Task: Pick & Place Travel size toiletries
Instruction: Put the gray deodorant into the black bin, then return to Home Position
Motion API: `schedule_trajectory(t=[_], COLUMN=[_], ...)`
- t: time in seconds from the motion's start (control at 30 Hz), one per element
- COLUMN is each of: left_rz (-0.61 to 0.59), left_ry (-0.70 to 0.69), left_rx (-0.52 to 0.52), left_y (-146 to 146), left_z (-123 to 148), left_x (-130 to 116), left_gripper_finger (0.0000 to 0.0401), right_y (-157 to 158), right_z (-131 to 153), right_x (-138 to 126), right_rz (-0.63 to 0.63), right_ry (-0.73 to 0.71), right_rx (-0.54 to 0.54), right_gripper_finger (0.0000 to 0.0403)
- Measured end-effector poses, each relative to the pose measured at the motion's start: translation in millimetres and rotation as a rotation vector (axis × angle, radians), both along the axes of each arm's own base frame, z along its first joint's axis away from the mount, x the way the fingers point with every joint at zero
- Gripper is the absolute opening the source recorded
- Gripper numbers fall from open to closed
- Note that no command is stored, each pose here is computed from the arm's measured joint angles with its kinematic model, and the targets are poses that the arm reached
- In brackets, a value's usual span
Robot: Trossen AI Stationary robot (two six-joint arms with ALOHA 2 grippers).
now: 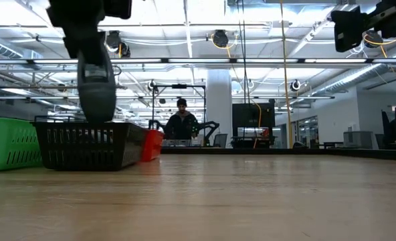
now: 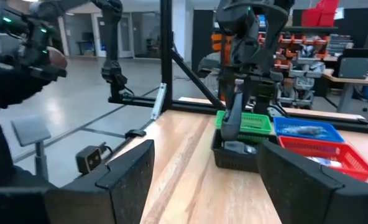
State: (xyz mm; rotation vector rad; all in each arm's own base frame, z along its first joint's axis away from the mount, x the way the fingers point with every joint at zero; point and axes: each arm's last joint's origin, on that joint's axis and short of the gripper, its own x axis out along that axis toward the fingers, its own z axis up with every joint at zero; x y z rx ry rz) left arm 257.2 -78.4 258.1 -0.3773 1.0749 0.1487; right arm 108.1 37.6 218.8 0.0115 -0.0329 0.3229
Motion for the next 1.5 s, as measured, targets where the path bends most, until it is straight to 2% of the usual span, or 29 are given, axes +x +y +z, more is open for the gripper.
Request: schedule_trajectory(t=[0.33, 0.53, 0.7, 0.9, 1.1, 1.27, 1.5], left_rz=[-0.036, -0.091, -0.039, -0.004, 0.042, 0.065, 0.044], left_ry=[-0.028, -0.064, -0.016, 0.021, -0.007, -0.01, -0.043], left_rx=[0.008, -0.083, -0.102, -0.103, -0.119, -0.133, -0.172], left_y=[13.6, 20.1, 27.8, 34.0, 39.7, 46.1, 59.2], left_z=[-0.4, -23.7, -40.3, -50.6, -49.1, -48.7, -36.6], left_x=[6.3, 8.5, 3.2, -1.1, 2.4, 3.6, 10.2], left_gripper_finger=[0.0095, 0.0095, 0.0095, 0.0155, 0.0212, 0.0231, 0.0236], right_y=[-0.4, -0.4, -0.4, -0.4, -0.4, -0.4, -0.4], right_z=[-0.9, -0.9, -1.1, -1.5, -1.5, -1.5, -1.5], right_x=[0.2, 0.2, 0.2, 0.2, 0.2, 0.2, 0.3], right_rz=[-0.014, -0.015, -0.014, -0.014, -0.014, -0.014, -0.016], right_ry=[0.006, 0.004, 0.007, 0.012, 0.012, 0.012, 0.012], right_rx=[-0.007, -0.015, -0.014, -0.015, -0.014, -0.014, -0.014], right_gripper_finger=[0.0269, 0.0269, 0.0269, 0.027, 0.027, 0.027, 0.027])
